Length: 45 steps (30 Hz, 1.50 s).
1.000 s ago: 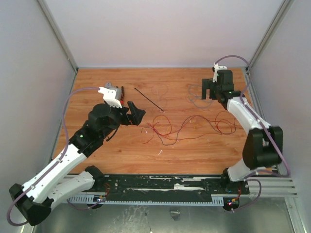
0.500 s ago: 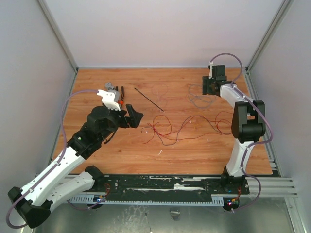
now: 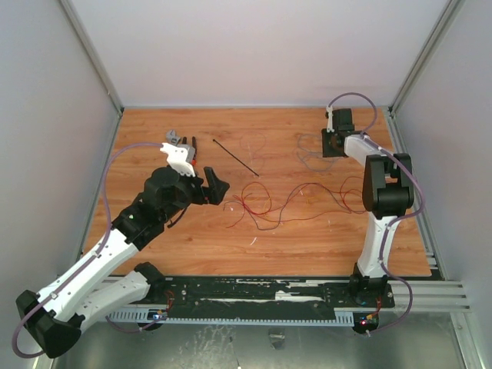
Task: Zip-tie the wires
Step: Pick up the cable at the center of the board, then straighten the cable at the center of the board.
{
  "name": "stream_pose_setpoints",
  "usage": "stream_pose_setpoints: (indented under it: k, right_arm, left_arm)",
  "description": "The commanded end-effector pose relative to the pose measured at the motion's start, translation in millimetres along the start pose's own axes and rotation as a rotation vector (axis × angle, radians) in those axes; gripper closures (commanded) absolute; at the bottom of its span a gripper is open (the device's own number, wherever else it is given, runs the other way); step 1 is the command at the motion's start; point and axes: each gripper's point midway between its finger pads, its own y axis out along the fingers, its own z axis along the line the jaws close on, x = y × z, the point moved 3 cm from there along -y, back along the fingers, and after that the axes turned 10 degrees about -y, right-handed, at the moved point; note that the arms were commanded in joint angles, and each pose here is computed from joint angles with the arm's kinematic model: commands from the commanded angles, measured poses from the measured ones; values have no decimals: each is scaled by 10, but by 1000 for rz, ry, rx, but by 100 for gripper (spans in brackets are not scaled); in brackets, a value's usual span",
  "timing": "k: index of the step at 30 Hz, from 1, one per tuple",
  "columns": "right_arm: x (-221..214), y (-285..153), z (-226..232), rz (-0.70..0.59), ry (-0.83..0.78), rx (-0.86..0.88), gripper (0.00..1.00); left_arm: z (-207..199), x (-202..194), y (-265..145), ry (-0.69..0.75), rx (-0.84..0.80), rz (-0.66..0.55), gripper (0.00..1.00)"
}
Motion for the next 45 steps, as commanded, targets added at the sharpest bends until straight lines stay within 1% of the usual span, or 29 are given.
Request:
stream_pose_setpoints:
  k: [1,4,5,7,9,14,17,20,23,27,30,32,35,37,41,43,45]
  right_arm:
    - [-10,2,-29,4,0,-1,79]
    - [104,-140,-54,-28,-3,-9,98]
    - [164,-202,-67,-43,-6,-13,100]
    - [313,-358,-90,-83,-10,-17,100]
    - [543,-579,-91,-154,-19,-8,100]
    - [1255,-1308,-100,-389,-32,19,100]
    - [1636,-1830,34,-547,-54,130,100]
    - [1824,-2350,189,-673,-87,246,100]
    - [1831,-2760,309,-746,-124,330,100]
    - [1733,-3232,452,-824,-160,421,100]
    - [1668,-3581,604,-887,-174,535,100]
    - [1628,-3812,729,-923,-183,640,100]
    - [1589,-4119,866,-962,-186,776,100]
    - [1568,-4297,927,-982,-194,844,100]
    - [1524,-4578,987,-1019,-215,913,100]
    - [1483,-4688,1020,-1026,-221,953,100]
    - [1446,-4796,1050,-1038,-233,994,100]
  left_arm:
    - [-17,17,28,2,-21,-10,2]
    - [-21,20,39,5,-22,-9,2]
    - [-22,21,44,5,-22,-9,2]
    - [-35,35,57,6,-28,-12,2]
    - [-58,59,77,7,-38,-14,2]
    - [-148,187,162,12,-76,-25,2]
    - [-202,296,222,9,-98,-33,2]
    - [-259,430,255,-3,-129,-54,2]
    - [-311,575,262,-25,-171,-80,2]
    - [-423,803,222,-28,-243,-122,2]
    - [-509,916,181,0,-289,-138,2]
    - [-546,944,168,26,-313,-148,2]
    - [-512,817,240,44,-347,-144,2]
    - [-516,689,286,38,-403,-140,2]
    - [-536,503,321,-6,-510,-162,2]
    - [-528,395,398,-11,-540,-142,2]
    - [-575,377,399,-1,-565,-136,2]
